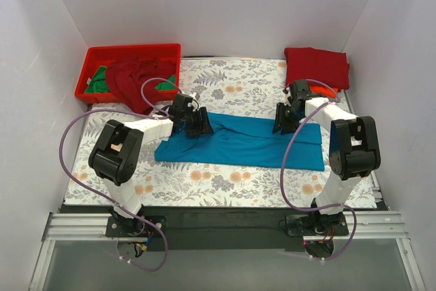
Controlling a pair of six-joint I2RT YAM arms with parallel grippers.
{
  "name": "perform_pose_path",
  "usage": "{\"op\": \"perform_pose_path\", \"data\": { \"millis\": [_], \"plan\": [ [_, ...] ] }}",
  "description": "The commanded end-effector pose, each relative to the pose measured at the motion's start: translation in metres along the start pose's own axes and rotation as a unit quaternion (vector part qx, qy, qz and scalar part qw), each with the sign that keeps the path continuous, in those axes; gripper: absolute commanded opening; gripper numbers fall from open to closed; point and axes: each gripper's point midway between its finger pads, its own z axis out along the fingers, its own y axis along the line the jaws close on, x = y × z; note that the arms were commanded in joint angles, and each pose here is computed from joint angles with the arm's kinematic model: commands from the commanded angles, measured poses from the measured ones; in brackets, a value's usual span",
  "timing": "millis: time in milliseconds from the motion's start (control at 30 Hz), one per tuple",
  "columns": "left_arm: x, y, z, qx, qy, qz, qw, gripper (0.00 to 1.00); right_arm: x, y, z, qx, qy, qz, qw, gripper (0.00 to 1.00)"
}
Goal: Fold and stack the t-shirts
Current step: Fold the tshirt
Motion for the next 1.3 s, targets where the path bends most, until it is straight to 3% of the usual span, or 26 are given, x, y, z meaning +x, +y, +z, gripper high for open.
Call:
{"op": "perform_pose_path", "data": {
  "millis": [0,533,1000,1100,1267],
  "plan": [
    [-0.009,-0.019,-0.017,0.020,-0.021,0.010,1.000,0.51,0.004,-0.003,0.004,0.000,0.006,-0.003,1.000,0.46],
    [0.010,-0.045,-0.019,0.055,-0.002,0.023,0.998,0.51,0.011,-0.007,0.008,0.005,0.015,-0.003,1.000,0.45],
    [0.028,-0.082,-0.032,0.144,0.017,0.057,0.988,0.51,0.007,-0.006,0.005,0.005,0.009,-0.006,1.000,0.45],
    [0.013,-0.087,-0.042,0.136,-0.007,0.058,0.989,0.52,-0.001,0.003,-0.006,0.001,-0.003,-0.013,1.000,0.45],
    [-0.013,-0.055,-0.057,0.051,-0.040,0.014,0.998,0.52,-0.023,0.052,-0.025,-0.039,-0.036,-0.045,0.998,0.45]
  ]
}}
